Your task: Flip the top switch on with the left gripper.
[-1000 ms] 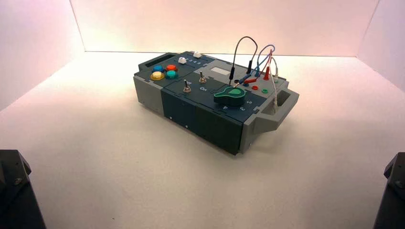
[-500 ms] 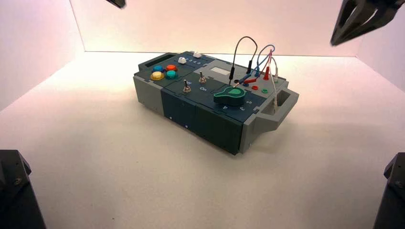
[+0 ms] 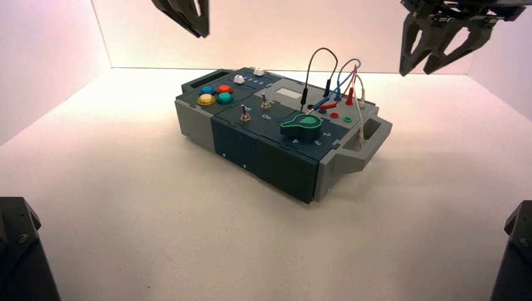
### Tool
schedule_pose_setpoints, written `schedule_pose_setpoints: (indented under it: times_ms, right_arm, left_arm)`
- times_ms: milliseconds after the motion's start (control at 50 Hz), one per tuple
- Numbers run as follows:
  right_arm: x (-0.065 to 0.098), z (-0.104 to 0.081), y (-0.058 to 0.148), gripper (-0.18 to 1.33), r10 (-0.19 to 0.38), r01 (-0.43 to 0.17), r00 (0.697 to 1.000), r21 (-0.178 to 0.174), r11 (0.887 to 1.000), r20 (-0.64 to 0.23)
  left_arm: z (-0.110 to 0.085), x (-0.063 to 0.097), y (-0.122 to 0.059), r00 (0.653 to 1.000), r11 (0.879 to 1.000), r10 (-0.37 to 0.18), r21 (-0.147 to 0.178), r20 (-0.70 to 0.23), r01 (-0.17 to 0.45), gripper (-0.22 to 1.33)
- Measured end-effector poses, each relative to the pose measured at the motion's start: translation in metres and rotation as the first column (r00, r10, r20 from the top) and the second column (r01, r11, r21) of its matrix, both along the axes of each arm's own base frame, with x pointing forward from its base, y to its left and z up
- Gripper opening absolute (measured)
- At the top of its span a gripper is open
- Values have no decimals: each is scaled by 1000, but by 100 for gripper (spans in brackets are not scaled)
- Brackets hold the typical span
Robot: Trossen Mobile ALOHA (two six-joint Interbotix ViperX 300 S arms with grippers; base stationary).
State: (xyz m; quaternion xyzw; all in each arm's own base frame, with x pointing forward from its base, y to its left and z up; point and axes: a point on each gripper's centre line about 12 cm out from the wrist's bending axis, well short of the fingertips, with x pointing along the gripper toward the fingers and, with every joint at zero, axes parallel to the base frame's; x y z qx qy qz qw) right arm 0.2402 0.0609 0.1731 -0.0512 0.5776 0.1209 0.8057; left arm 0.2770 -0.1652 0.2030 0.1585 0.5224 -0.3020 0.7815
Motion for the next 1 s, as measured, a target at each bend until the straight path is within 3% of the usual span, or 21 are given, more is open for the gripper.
schedule_pose_setpoints:
  times_ms: [20, 40, 60, 180, 240, 320, 360, 580, 660, 720, 1000]
  right_arm:
    - [0, -1, 0, 114, 0, 1, 1000, -2, 1000, 2]
    - [0, -1, 0, 114, 0, 1, 1000, -2, 1000, 2]
    - [1, -5, 0, 114, -1, 1, 1000, -8, 1000, 1]
    - [2, -17, -1, 109, -23, 23, 1000, -13, 1000, -15]
    - [3, -24, -1, 102, -38, 37, 999, -12, 999, -25]
    - [7, -30, 0, 89, -50, 50, 999, -10, 999, -22]
    - [9, -33, 0, 87, -53, 53, 998, -10, 999, -19]
    - [16, -46, 1, 90, -57, 57, 998, -15, 998, -30]
    - [17, -53, 2, 98, -55, 54, 997, -21, 998, -50]
    - [16, -58, 5, 105, -43, 42, 997, -25, 999, -63]
    - [18, -74, 20, 105, 10, -14, 996, -35, 999, -87]
  left_arm:
    - [-2, 0, 0, 1000, 1000, 8, 0, -8, -8, 78]
    - [-2, 0, 0, 1000, 1000, 8, 0, -8, -8, 78]
    - [-4, 1, -1, 1000, 1000, 24, 0, -20, -24, 88]
    - [-8, 2, -4, 999, 999, 34, 0, -37, -34, 77]
    - [-8, 2, -9, 999, 1000, 23, 0, -38, -23, 56]
    - [-7, 2, -20, 999, 1000, -5, -3, -33, 4, 1]
    - [-5, 3, -25, 999, 1000, -15, -7, -30, 15, -12]
    - [-8, 12, -41, 998, 999, -39, -2, -39, 39, -16]
    - [-12, 15, -47, 997, 999, -52, 6, -55, 52, -16]
    - [-15, 16, -54, 996, 998, -65, 11, -63, 66, -16]
    - [-37, 14, -76, 987, 992, -115, 39, -110, 120, -16]
